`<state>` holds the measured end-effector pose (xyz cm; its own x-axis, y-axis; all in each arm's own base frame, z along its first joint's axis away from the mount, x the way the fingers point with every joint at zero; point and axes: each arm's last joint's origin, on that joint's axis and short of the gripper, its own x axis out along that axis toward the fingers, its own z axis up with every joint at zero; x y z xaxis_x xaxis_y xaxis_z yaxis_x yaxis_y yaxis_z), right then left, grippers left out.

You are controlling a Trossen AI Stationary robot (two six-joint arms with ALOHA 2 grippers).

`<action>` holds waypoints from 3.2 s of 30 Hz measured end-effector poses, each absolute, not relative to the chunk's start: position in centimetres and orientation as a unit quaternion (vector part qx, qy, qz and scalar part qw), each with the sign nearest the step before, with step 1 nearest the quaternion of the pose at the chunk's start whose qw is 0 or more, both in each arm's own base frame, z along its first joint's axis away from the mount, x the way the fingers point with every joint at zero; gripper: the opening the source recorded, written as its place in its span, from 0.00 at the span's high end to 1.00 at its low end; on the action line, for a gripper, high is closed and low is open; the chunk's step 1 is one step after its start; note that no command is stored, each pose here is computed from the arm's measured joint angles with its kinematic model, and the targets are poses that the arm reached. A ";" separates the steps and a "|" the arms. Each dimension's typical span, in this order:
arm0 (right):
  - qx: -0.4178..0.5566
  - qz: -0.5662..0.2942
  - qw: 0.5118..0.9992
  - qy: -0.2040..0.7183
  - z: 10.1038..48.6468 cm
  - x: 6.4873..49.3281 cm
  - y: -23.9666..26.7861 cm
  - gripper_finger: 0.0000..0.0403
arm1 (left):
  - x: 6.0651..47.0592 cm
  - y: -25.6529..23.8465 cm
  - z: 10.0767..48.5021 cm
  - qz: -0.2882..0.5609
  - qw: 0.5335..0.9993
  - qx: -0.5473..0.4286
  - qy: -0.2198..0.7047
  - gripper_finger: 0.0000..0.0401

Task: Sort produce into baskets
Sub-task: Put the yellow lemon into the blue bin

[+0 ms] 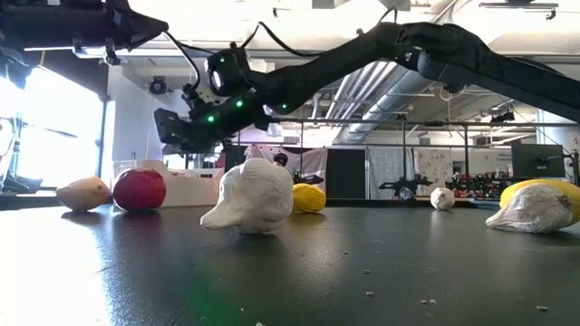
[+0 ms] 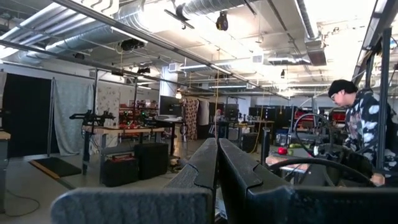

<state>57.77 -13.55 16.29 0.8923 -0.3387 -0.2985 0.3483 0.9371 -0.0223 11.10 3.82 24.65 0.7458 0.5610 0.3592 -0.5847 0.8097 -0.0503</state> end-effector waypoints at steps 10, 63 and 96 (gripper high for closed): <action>-0.001 -0.172 0.963 0.208 15.7 57.4 -13.1 1.00 | 11.0 3.8 24.5 0.307 0.936 0.033 -0.171 1.00; 0.036 -0.137 0.942 0.304 16.1 46.4 -10.7 1.00 | 11.1 3.9 24.2 0.308 0.938 0.037 -0.156 1.00; 0.024 -0.114 0.973 0.199 17.7 37.0 -9.6 1.00 | 16.3 2.4 24.9 0.065 0.860 -0.115 0.492 0.98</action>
<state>37.04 -9.63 17.68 0.8947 -0.2130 -0.3926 0.2321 0.9727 0.0013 16.29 2.43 24.95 0.5067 -0.0010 -0.8621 -0.2255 0.9650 -0.1337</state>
